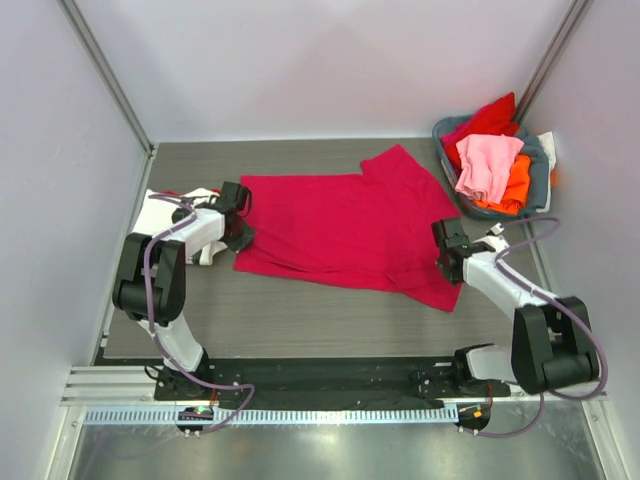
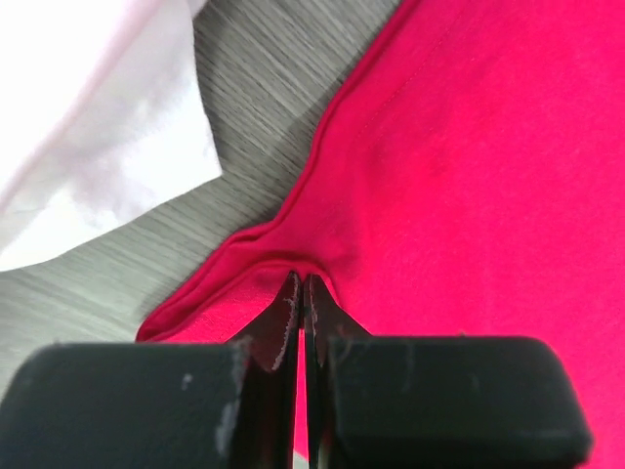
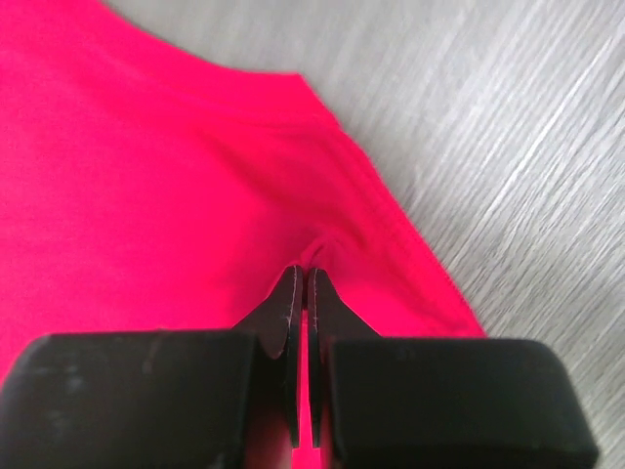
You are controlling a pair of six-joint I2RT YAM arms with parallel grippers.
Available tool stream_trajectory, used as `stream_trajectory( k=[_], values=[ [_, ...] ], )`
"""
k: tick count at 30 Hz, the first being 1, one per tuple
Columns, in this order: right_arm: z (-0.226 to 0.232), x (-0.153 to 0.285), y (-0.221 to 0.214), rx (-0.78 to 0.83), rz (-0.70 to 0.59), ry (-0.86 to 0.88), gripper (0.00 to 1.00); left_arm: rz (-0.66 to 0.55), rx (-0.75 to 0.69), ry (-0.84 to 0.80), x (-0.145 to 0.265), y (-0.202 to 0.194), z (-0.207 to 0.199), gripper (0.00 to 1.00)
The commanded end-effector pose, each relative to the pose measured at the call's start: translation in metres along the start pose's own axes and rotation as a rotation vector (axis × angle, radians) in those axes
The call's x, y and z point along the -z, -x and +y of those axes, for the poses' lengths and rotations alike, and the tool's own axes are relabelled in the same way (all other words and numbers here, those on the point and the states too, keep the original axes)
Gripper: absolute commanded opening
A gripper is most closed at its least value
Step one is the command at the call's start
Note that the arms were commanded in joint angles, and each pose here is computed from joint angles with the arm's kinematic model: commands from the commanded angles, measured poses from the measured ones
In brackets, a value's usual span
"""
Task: Fold and stack the t-shirts
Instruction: Fold the tshirt
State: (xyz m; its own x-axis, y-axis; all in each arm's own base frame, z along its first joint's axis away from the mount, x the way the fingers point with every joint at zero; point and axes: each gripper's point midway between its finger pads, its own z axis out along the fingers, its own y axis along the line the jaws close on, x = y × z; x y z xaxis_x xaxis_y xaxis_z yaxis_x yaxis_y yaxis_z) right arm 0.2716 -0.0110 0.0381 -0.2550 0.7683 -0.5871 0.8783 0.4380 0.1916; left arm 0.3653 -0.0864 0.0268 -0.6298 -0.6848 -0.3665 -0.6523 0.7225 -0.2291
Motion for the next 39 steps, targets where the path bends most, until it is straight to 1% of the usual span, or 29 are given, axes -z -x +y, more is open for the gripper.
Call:
stream_trajectory(
  k=[1, 3, 4, 5, 7, 8, 10, 11, 14, 15, 17, 18, 19, 23, 30, 31, 32, 34, 39],
  values=[
    [0.010, 0.026, 0.031, -0.039, -0.090, 0.098, 0.01, -0.091, -0.011, -0.010, 0.031, 0.029, -0.006, 0.00],
    [0.008, 0.039, 0.041, -0.067, -0.114, 0.141, 0.01, -0.107, -0.005, -0.026, 0.043, 0.033, -0.003, 0.00],
    [0.008, 0.045, 0.043, -0.071, -0.114, 0.159, 0.01, -0.102, -0.006, -0.024, 0.046, 0.029, 0.003, 0.00],
    [0.008, 0.050, 0.045, -0.073, -0.115, 0.175, 0.01, -0.127, 0.009, -0.065, 0.062, 0.033, 0.001, 0.00],
    [0.006, 0.060, 0.045, -0.059, -0.100, 0.224, 0.01, -0.119, 0.019, -0.073, 0.066, 0.024, 0.012, 0.00],
    [0.005, 0.063, 0.044, -0.054, -0.091, 0.237, 0.01, -0.119, 0.027, -0.108, 0.077, 0.022, 0.011, 0.00],
    [0.002, 0.069, 0.039, -0.044, -0.062, 0.266, 0.01, -0.096, 0.031, -0.125, 0.081, 0.013, 0.017, 0.00],
    [-0.006, 0.070, 0.035, -0.030, -0.046, 0.250, 0.01, -0.066, 0.025, -0.119, 0.079, 0.002, 0.025, 0.00],
    [-0.017, 0.077, 0.031, -0.022, -0.022, 0.245, 0.01, -0.049, 0.032, -0.133, 0.087, -0.009, 0.036, 0.00],
    [-0.024, 0.077, 0.028, -0.007, -0.009, 0.228, 0.01, -0.046, 0.031, -0.140, 0.090, -0.015, 0.044, 0.00],
    [-0.029, 0.083, 0.026, 0.004, 0.002, 0.249, 0.01, -0.049, 0.040, -0.140, 0.093, -0.021, 0.053, 0.00],
    [-0.033, 0.083, 0.024, 0.010, 0.007, 0.247, 0.01, -0.043, 0.039, -0.124, 0.089, -0.028, 0.063, 0.00],
    [-0.035, 0.084, 0.023, 0.016, 0.007, 0.249, 0.01, -0.058, 0.055, -0.138, 0.095, -0.027, 0.065, 0.00],
    [-0.036, 0.088, 0.028, 0.047, -0.014, 0.263, 0.01, -0.058, 0.069, -0.136, 0.096, -0.034, 0.076, 0.00],
    [0.001, 0.097, 0.055, 0.174, -0.073, 0.290, 0.01, -0.046, 0.097, -0.141, 0.092, -0.032, 0.070, 0.00],
    [0.006, 0.093, 0.054, 0.203, -0.064, 0.276, 0.01, -0.047, 0.106, -0.144, 0.093, -0.029, 0.068, 0.00],
    [0.017, 0.098, 0.061, 0.211, -0.075, 0.298, 0.01, -0.037, 0.113, -0.149, 0.092, -0.028, 0.066, 0.00],
    [0.024, 0.093, 0.061, 0.260, -0.071, 0.275, 0.01, -0.030, 0.136, -0.140, 0.090, -0.025, 0.067, 0.00],
    [0.050, 0.093, 0.071, 0.286, -0.088, 0.294, 0.01, -0.021, 0.204, -0.174, 0.088, -0.015, 0.058, 0.00]
  ],
)
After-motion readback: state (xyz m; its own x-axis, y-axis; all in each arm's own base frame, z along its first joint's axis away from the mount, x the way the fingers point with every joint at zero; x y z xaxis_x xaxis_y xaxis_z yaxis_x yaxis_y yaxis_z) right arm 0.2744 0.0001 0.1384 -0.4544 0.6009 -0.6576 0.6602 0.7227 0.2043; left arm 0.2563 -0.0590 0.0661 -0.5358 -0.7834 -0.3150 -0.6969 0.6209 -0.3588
